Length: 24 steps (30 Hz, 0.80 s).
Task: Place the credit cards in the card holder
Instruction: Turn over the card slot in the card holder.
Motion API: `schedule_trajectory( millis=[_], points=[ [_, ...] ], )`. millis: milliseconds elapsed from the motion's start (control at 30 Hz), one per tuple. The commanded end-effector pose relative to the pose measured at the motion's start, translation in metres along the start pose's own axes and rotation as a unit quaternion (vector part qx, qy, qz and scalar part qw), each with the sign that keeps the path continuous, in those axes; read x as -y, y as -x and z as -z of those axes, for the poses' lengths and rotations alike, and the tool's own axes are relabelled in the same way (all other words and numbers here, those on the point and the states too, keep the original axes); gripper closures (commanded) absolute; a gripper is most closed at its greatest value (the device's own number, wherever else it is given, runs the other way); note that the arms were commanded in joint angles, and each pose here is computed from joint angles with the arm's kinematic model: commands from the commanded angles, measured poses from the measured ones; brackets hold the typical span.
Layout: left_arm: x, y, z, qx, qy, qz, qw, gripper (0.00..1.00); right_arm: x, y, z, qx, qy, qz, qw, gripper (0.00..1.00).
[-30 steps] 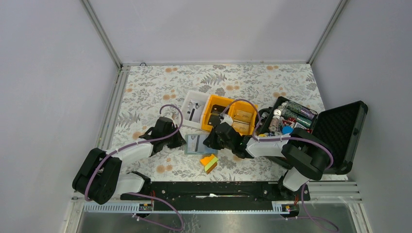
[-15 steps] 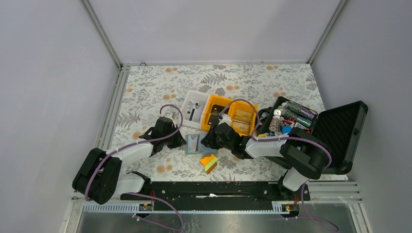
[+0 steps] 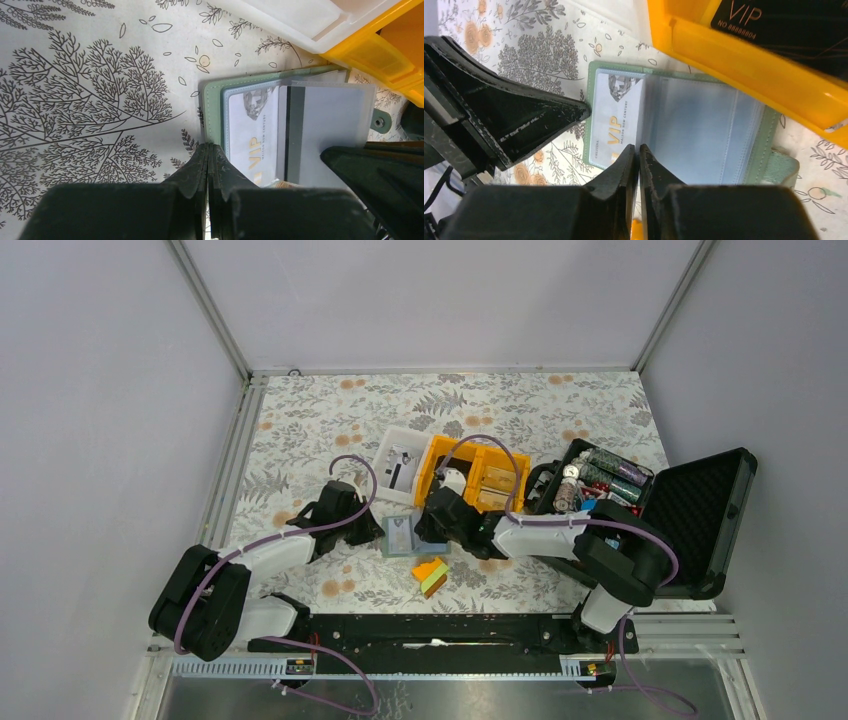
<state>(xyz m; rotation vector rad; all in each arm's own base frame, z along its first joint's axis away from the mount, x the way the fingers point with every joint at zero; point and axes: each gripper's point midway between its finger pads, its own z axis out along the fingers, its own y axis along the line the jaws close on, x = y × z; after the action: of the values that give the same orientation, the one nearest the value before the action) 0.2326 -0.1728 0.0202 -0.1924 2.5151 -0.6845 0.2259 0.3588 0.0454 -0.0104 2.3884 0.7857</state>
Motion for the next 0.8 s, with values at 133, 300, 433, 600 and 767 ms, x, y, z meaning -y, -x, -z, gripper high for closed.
schedule_trajectory(
  millis=[133, 300, 433, 600, 767],
  points=[
    [0.008, 0.007, 0.001, 0.015, -0.021, -0.005, 1.000, 1.00, 0.020, 0.012, 0.000, -0.011, -0.119, 0.105, 0.987, 0.90],
    [0.013, 0.007, 0.000, 0.015, -0.036, -0.007, 0.999, 1.00, 0.021, 0.006, -0.006, -0.025, -0.154, 0.146, 0.977, 0.88],
    [0.016, 0.005, -0.001, 0.012, -0.045, -0.003, 0.999, 1.00, 0.008, -0.001, -0.011, -0.022, -0.162, 0.177, 0.970, 0.87],
    [0.017, 0.004, -0.002, 0.010, -0.050, 0.002, 0.999, 1.00, -0.019, -0.009, -0.018, -0.024, -0.139, 0.187, 0.972, 0.77],
    [0.015, 0.003, -0.002, 0.012, -0.046, 0.005, 0.999, 1.00, -0.033, -0.006, -0.013, -0.018, -0.123, 0.189, 0.974, 0.60]
  ],
)
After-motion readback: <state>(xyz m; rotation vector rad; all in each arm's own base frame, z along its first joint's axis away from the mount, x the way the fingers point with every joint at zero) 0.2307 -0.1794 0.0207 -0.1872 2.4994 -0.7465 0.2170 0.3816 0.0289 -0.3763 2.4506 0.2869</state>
